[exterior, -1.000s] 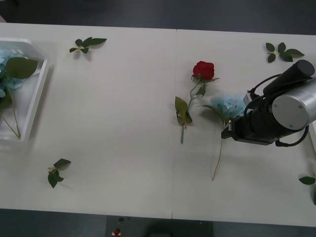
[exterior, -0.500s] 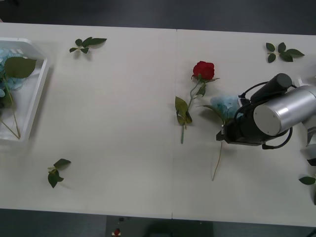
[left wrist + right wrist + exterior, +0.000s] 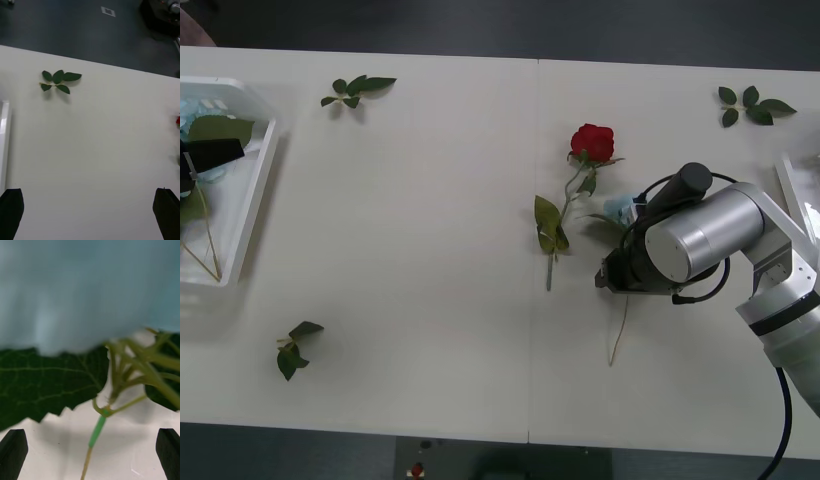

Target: Put the red flowers into the right box and the blue flowers into the left box

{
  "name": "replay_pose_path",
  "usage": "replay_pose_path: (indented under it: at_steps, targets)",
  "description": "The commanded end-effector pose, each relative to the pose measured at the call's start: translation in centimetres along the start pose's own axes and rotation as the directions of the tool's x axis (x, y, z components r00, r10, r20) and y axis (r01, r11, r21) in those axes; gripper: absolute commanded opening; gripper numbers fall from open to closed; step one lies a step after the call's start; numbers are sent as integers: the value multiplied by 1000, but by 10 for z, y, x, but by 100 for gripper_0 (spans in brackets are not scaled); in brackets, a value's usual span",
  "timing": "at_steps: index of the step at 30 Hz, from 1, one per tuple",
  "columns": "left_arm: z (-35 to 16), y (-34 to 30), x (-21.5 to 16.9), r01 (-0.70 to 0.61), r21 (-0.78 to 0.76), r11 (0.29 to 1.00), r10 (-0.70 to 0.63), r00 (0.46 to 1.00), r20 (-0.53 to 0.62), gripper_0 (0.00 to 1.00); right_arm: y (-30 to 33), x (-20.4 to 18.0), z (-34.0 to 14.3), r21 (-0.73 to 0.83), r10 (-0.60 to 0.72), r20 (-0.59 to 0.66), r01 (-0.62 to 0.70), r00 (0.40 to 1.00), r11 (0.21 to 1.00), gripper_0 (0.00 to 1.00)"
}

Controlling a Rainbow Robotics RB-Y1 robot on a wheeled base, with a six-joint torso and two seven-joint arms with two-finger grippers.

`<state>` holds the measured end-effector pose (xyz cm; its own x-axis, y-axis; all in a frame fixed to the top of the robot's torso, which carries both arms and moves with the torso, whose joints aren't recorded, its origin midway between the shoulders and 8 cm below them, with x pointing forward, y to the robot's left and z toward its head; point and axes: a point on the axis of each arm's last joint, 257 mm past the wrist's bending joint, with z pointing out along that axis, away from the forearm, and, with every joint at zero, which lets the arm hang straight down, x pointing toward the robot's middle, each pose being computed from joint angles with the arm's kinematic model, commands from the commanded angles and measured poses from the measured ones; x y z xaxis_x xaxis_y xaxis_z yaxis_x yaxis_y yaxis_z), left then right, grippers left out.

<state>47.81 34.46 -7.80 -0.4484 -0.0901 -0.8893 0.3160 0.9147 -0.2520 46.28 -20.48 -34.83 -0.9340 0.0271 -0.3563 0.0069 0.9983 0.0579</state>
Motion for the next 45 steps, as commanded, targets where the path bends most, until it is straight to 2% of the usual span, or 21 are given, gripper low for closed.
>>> replay_pose_path:
  at_steps: [1, 2, 3, 10, 14, 22, 30, 34, 37, 41, 45]
  targets:
    - [2, -59, -1, -132, 140, 981, 131, 991, 15, 100, 11, -15, -9, -11, 7, 36, -6, 999, 1000, 44]
    - [4, -75, 5, -158, 184, 970, 158, 987, 16, 100, 11, -15, -8, -9, 7, 37, -6, 999, 1000, 9]
    - [6, -87, 9, -175, 215, 961, 175, 984, 18, 100, 11, -15, -8, -6, 6, 38, -6, 999, 1000, 0]
    - [19, -175, 43, -297, 450, 842, 312, 949, 42, 100, 13, -13, -7, -12, 17, 34, -16, 999, 1000, 0]
    - [26, -210, 61, -339, 536, 773, 368, 928, 56, 100, 13, -13, -7, -11, 20, 34, -20, 999, 1000, 0]
    - [33, -247, 73, -412, 607, 679, 462, 883, 83, 100, 11, -22, -21, -21, 19, 63, -18, 998, 1000, 0]
    - [10, -272, 67, -487, 680, 548, 508, 840, 192, 100, 19, -37, -73, -120, 16, 91, -5, 996, 993, 0]
    - [7, -282, 73, -498, 700, 513, 507, 833, 221, 100, 28, -44, -104, -177, -3, 125, 25, 992, 984, 0]
    - [7, -286, 73, -489, 706, 513, 494, 840, 224, 100, 36, -49, -121, -222, -15, 146, 47, 989, 974, 0]
    - [7, -291, 73, -495, 708, 504, 487, 840, 241, 100, 51, -65, -161, -314, -87, 236, 161, 968, 936, 0]
    - [7, -295, 75, -489, 714, 500, 478, 844, 243, 100, 68, -82, -198, -386, -159, 353, 298, 922, 873, 0]
